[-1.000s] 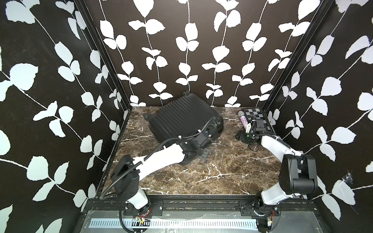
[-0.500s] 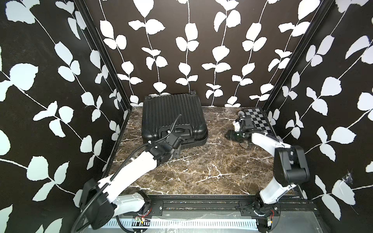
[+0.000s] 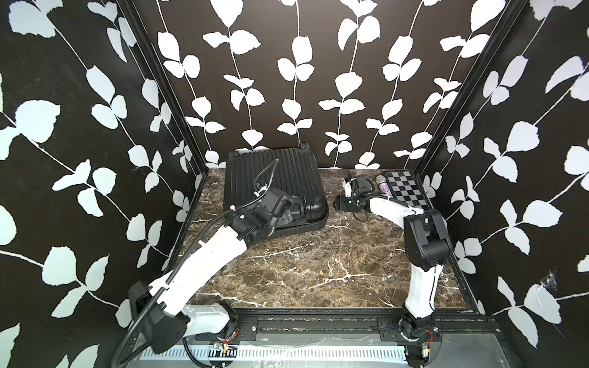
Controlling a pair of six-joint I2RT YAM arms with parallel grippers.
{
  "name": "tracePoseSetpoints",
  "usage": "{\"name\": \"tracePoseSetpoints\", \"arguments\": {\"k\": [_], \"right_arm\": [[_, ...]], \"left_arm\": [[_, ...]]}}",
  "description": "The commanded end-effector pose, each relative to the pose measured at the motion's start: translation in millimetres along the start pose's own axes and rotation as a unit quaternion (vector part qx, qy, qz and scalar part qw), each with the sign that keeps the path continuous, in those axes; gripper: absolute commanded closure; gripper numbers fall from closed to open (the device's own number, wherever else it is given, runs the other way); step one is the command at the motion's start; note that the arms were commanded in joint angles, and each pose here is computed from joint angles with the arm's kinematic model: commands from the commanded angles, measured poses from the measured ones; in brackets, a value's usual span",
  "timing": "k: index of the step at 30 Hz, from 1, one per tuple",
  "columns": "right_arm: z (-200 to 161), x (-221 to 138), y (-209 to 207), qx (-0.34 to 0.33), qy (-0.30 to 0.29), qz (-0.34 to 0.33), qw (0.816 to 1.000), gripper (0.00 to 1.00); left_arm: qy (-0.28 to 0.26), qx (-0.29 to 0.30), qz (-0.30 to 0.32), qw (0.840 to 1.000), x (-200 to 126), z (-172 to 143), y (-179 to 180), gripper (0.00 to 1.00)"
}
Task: Close the suitcase zippers
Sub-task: Adjust the suitcase at the center of the board.
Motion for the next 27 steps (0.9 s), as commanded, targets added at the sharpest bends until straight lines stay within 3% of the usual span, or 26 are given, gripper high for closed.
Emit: {"name": "tracePoseSetpoints", "arguments": {"k": [1,11,15,20,27], "right_arm": [[-2.2,3.5,18.9,-0.034,0.004,-0.010,0.999,0.40],[-18.6,19.0,60.8,-0.084,0.021,0.016,0.996,0.40],[-28.5,20.9,78.1,-0.098,0.026,0.036,0.994,0.40],[-39.1,19.6,98.9,-0.110,0.033,0.061,0.991,0.40],[-49.8,10.1,114.7,-0.104,0.022,0.081,0.991,0.40]], "left_arm": [[0.010,-0.095,0.082,0.992,-1.1,-0.9,14.5,0.18],[0.014,-0.180,0.132,0.975,6.5,-0.4,21.9,0.16],[0.016,-0.208,0.160,0.965,22.0,8.9,43.3,0.15],[0.009,-0.178,0.139,0.974,38.6,22.3,41.2,0.15],[0.044,-0.186,0.177,0.966,62.9,15.7,47.8,0.16]]}}
Point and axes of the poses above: each gripper's point midway between its finger pads, its own x axis out along the fingers, its own y axis along the line the jaws close on, z = x × y, the point moved 9 cm from there along -x, back along the fingers, and after that the axes turned 2 degrees about x, right-handed, at the moved point
